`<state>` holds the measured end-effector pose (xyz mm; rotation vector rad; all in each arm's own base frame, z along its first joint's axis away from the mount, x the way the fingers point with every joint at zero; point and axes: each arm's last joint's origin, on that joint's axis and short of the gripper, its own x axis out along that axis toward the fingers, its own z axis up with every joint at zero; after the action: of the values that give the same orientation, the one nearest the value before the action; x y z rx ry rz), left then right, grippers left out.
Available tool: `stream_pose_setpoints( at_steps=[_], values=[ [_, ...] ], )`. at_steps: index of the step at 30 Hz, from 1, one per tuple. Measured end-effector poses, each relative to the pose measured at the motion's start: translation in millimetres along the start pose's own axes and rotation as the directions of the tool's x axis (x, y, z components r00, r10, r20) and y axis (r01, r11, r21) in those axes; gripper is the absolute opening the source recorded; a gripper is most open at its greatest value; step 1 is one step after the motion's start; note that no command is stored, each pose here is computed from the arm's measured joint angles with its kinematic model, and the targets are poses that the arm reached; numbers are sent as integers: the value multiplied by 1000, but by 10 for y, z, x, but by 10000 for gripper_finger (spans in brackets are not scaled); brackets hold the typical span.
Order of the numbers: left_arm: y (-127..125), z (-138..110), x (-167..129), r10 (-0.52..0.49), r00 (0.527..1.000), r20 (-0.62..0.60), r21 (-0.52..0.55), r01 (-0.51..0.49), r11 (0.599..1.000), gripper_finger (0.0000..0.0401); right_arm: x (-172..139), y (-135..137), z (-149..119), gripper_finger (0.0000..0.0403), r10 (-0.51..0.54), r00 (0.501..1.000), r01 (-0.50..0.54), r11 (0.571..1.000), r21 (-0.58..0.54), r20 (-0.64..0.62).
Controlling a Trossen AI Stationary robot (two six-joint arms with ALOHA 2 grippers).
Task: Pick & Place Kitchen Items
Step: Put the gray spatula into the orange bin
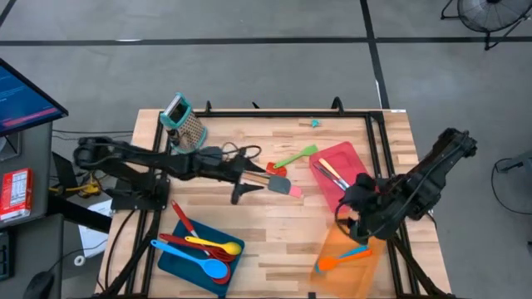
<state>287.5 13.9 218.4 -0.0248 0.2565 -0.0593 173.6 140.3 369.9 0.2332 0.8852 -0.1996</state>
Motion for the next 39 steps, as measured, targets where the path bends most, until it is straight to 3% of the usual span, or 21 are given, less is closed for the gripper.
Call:
stream_pose_setpoints(
  at_steps=[6,13,28,32,39],
  values=[
    [186,-483,285,43,981,-192,24,-39,999,251,-57,-37,2,286,11,1000,-11,1000,18,19],
    [292,-879,440,57,945,-322,65,-38,997,247,-44,-50,18,286,3,1000,-3,1000,22,20],
    [452,-1279,587,85,924,-373,49,-72,996,236,-33,-82,39,286,-40,998,39,999,28,51],
    [455,-1372,609,82,914,-397,39,-73,997,188,-33,-89,33,286,-48,998,46,999,26,47],
    [465,-1378,600,84,911,-404,36,-76,996,51,-27,-104,37,286,-59,997,57,998,26,43]
  ],
)
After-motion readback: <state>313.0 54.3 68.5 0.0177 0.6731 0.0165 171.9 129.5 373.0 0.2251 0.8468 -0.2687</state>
